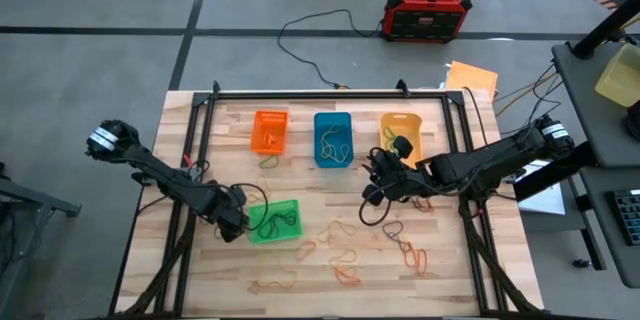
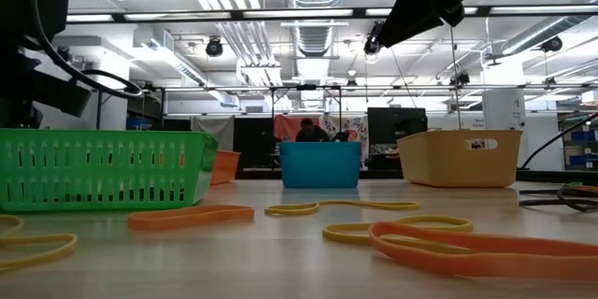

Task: Sort rubber bands into baskets
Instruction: Put the violet rubberband into the green bin

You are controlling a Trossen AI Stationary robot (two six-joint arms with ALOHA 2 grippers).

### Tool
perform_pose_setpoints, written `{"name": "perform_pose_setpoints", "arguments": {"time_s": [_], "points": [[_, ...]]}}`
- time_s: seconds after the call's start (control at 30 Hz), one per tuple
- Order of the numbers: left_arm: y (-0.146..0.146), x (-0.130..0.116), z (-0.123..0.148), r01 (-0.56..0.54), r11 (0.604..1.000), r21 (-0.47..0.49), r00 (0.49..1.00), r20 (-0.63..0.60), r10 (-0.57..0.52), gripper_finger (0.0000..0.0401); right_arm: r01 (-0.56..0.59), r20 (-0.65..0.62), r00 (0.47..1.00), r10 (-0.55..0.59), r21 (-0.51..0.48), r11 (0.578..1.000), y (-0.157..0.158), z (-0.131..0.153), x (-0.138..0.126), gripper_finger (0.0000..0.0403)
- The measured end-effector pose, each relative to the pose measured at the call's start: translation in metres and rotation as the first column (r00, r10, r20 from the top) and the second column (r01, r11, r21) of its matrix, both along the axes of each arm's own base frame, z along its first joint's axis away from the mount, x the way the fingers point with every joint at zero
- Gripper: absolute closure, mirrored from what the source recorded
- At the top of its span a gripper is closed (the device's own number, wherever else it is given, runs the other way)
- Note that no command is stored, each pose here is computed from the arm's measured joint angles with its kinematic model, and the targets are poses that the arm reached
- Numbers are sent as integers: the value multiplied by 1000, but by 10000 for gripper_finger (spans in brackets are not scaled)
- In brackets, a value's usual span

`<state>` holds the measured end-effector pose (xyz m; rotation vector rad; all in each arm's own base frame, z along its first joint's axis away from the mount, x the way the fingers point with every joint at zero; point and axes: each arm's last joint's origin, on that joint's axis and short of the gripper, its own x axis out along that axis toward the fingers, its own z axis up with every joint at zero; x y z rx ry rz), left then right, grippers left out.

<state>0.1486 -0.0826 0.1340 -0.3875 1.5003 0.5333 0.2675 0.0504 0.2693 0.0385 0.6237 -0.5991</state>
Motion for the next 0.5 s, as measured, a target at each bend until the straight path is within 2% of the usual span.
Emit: {"name": "perform_pose_setpoints", "arguments": {"time_s": [0.17, 0.37, 0.5], "points": [[0, 0, -2, -16, 1000, 0, 1000, 9, 16, 278, 0, 0, 1000, 0, 0, 1000, 0, 0, 0, 300], [-1, 1, -2, -25, 1000, -4, 999, 27, 25, 386, 0, -1, 1000, 0, -1, 1000, 0, 0, 0, 308], [0, 2, 3, -24, 999, 24, 999, 29, 23, 395, -2, -2, 1000, 2, -2, 1000, 0, 0, 0, 312]]}}
